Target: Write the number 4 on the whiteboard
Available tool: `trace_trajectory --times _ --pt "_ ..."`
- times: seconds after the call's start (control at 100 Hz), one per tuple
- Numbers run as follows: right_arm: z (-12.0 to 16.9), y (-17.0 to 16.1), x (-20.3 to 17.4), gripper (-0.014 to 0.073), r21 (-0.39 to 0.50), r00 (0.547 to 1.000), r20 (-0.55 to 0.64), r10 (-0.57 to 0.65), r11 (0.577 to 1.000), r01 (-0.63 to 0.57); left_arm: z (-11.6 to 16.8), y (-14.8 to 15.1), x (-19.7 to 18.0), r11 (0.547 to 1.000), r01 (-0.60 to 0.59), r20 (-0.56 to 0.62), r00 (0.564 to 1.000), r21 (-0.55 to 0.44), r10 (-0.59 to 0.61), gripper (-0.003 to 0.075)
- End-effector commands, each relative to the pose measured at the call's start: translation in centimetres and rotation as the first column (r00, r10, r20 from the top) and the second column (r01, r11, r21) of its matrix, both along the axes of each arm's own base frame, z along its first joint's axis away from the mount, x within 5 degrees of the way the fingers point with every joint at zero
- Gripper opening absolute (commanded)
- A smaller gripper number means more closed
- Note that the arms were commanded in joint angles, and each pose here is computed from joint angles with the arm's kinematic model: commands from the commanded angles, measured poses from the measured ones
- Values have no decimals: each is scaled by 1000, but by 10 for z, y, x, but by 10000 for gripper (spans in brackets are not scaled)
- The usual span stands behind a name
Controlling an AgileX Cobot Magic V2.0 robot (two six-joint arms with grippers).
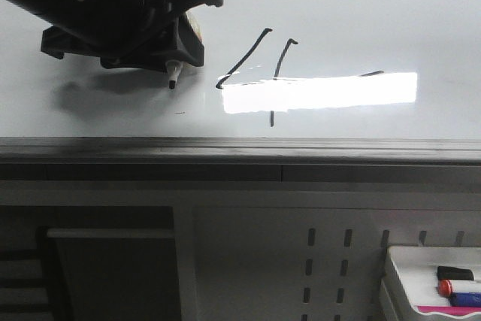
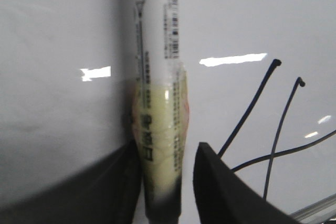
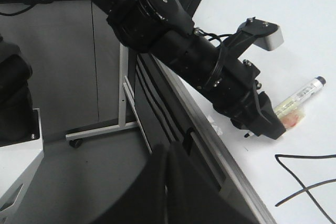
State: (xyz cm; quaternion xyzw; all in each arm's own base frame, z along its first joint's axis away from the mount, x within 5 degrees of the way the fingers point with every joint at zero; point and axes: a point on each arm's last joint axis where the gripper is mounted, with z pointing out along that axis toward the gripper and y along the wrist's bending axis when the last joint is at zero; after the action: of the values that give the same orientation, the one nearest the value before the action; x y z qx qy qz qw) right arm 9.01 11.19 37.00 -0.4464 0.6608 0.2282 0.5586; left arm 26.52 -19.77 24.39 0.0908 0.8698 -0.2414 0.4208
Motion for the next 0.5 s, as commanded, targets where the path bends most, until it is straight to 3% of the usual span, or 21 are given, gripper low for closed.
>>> trace_trajectory --times 0.0,0.32,0.49 --pt "17 -2 1 -64 85 998 48 -34 996 29 -3 12 13 989 -139 37 990 45 138 347" --pt "18 -3 1 -64 87 998 51 -36 996 31 0 12 12 990 -134 40 990 38 133 582" --pt "22 -4 2 -64 115 994 86 -61 992 51 26 14 0 995 -93 87 992 -28 95 603"
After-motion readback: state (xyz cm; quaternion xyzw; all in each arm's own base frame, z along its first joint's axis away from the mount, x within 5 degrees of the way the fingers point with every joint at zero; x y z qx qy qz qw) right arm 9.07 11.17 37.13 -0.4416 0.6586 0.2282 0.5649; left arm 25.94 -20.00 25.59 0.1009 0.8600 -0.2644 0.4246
